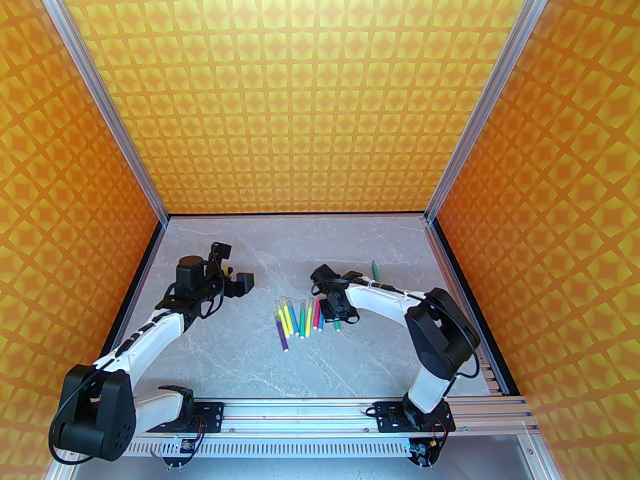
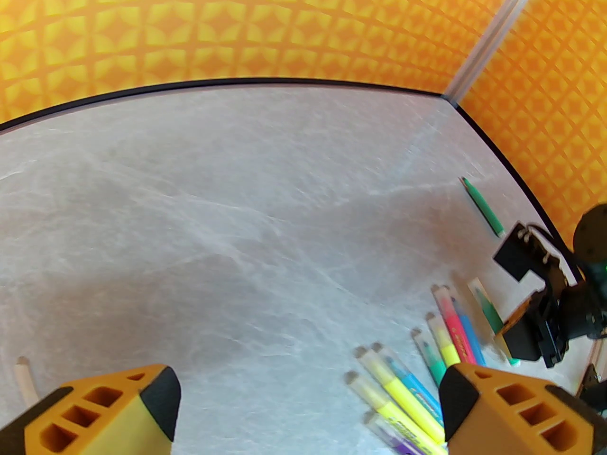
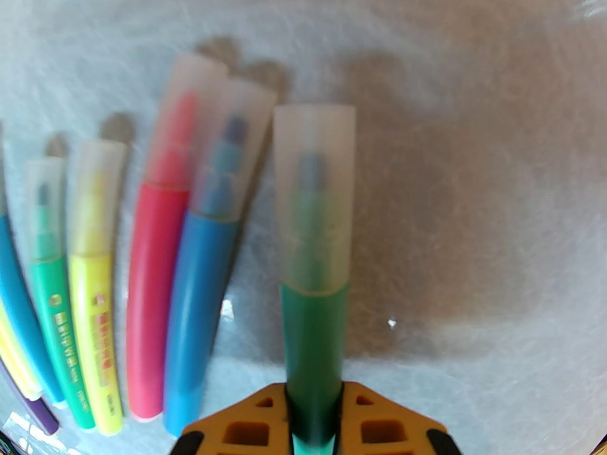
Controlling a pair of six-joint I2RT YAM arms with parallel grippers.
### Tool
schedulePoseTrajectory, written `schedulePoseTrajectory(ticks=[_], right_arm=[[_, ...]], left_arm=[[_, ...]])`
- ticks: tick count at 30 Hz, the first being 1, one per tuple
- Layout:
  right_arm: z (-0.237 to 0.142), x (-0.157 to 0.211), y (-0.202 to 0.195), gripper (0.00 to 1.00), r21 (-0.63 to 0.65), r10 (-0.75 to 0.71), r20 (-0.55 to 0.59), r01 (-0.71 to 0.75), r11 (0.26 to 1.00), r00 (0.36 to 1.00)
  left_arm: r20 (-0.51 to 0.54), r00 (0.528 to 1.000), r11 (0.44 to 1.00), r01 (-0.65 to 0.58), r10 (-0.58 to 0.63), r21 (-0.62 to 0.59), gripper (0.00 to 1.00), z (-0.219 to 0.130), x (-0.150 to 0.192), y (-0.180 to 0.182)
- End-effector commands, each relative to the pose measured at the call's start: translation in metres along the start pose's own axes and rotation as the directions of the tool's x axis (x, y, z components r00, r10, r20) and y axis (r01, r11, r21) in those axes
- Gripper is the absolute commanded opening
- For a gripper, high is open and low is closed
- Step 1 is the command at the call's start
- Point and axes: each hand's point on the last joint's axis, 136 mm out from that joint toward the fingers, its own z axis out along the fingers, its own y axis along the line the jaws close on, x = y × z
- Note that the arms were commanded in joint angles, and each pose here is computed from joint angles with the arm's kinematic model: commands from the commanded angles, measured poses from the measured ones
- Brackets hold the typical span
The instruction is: Open the pen caps
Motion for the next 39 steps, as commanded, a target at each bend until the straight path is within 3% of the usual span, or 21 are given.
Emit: schedulePoseTrajectory(ticks=[1, 13, 24, 33, 39], right_arm=[[-0.022, -0.019, 0.002, 0.00, -0.019, -0.028, 0.094, 0.029, 0.999, 0.995], [-0.060, -0.044, 0.029, 0.00, -0.175, -0.135, 0.314, 0.197, 0.965, 0.940], [-0.107, -0.048, 0.076, 0.00, -0.366, -0.182, 0.595, 0.465, 0.806, 0.783], [-0.130, -0.049, 0.091, 0.00, -0.404, -0.170, 0.667, 0.543, 0.736, 0.726], [-0.134, -0.050, 0.098, 0.00, -0.427, -0.160, 0.675, 0.559, 0.711, 0.720]], left_arm=[[-0.017, 1.000, 0.998, -0.010, 0.011, 0.055, 0.93, 0.006, -0.007, -0.017], [-0.080, 0.997, 0.976, 0.003, 0.015, 0.219, 0.89, 0.032, -0.015, -0.072], [-0.129, 0.991, 0.916, 0.066, -0.016, 0.395, 0.86, 0.034, -0.022, -0.118], [-0.185, 0.983, 0.883, 0.092, -0.006, 0.461, 0.76, 0.043, -0.017, -0.137], [-0.190, 0.982, 0.861, 0.093, 0.005, 0.500, 0.73, 0.043, -0.020, -0.149]])
